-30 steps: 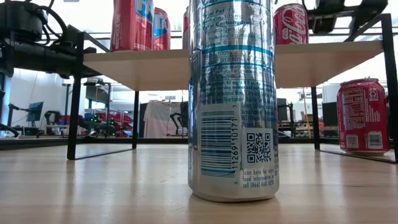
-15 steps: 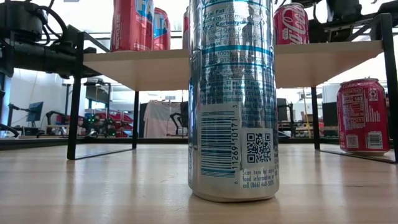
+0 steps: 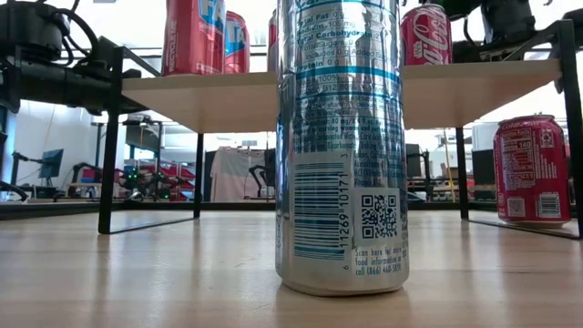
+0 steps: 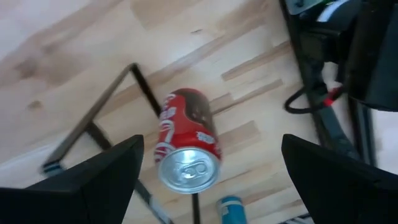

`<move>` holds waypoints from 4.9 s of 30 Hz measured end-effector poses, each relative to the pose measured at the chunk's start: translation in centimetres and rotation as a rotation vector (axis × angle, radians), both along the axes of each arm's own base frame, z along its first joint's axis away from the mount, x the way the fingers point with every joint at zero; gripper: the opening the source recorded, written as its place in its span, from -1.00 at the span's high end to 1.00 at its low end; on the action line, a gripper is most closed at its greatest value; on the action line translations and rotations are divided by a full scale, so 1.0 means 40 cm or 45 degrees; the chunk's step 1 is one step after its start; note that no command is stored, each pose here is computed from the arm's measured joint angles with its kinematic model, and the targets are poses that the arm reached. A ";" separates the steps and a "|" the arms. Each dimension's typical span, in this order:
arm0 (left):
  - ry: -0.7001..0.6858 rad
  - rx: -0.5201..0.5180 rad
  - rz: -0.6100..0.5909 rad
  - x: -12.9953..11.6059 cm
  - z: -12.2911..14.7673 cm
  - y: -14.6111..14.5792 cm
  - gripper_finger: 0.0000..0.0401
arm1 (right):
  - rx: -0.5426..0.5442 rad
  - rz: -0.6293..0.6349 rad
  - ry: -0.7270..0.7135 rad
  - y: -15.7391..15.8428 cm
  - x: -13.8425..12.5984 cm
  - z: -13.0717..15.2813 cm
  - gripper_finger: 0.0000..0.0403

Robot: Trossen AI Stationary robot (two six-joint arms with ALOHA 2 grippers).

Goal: Place canned beverage on shelf
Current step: Move the red soda can to the bottom right of the table

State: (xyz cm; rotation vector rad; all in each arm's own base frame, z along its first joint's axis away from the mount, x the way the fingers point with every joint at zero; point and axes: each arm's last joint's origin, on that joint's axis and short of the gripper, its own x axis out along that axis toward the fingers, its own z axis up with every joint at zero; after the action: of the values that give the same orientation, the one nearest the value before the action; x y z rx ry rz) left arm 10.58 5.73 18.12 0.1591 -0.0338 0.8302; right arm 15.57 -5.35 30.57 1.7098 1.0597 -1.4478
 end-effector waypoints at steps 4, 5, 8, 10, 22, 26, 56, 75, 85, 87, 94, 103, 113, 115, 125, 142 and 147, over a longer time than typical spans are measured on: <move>0.000 0.000 0.000 0.000 0.000 0.000 0.03 | -0.060 -0.016 -0.087 0.000 -0.003 0.011 -0.83; 0.000 0.000 0.000 0.000 0.000 0.000 0.03 | -0.080 0.017 -0.099 -0.001 -0.004 0.012 -0.83; 0.000 0.000 0.001 0.000 0.000 0.000 0.03 | -0.100 0.132 -0.123 0.000 -0.007 0.015 -0.83; 0.000 0.000 0.000 0.000 0.000 0.000 0.03 | -0.110 0.188 -0.134 0.001 -0.010 0.017 -0.83; 0.000 0.000 0.000 0.000 0.000 0.000 0.03 | -0.154 0.265 -0.104 0.002 -0.020 0.019 -0.83; 0.000 0.000 0.000 0.000 0.000 0.000 0.03 | -0.144 0.209 -0.091 0.001 -0.016 0.017 -0.83; 0.000 0.000 0.000 0.000 0.000 0.000 0.03 | -0.069 0.464 -0.087 0.005 -0.015 0.010 -0.83; 0.000 0.000 0.000 0.000 0.000 0.000 0.03 | 0.125 0.872 -0.168 0.021 -0.030 -0.062 -0.83; 0.000 0.000 0.001 0.000 0.000 0.000 0.03 | -0.069 0.906 -0.253 0.021 -0.045 -0.041 -0.83; 0.001 0.000 0.001 0.000 0.000 0.000 0.03 | -0.089 0.917 -0.248 0.021 -0.048 -0.039 -0.83; 0.001 0.000 0.000 0.000 0.000 0.000 0.03 | -0.115 1.221 -0.292 0.019 -0.043 -0.042 -0.83; 0.000 0.000 0.000 0.000 0.000 0.000 0.03 | -0.159 1.648 -0.361 0.017 -0.036 -0.045 -0.83; 0.000 0.000 0.000 0.000 0.000 0.000 0.03 | -0.236 1.695 -0.393 0.010 -0.021 -0.046 -0.83; 0.000 0.000 0.000 0.000 0.000 0.000 0.03 | -0.302 1.697 -0.431 0.005 -0.008 -0.044 -0.83; 0.000 0.000 0.000 0.000 0.000 0.000 0.03 | -0.405 2.076 -0.467 0.001 0.000 -0.043 -0.83; 0.000 0.000 0.001 0.000 0.000 0.000 0.03 | -0.256 2.082 -0.612 0.016 -0.008 -0.047 -0.83; 0.000 0.000 0.000 0.000 0.000 0.000 0.03 | -0.192 2.180 -0.666 0.032 -0.005 -0.070 -0.83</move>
State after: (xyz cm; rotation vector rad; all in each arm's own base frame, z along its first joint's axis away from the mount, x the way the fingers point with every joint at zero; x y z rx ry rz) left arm 10.58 5.73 18.12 0.1591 -0.0338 0.8305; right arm 15.36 -4.09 27.78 0.4573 1.3723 0.0450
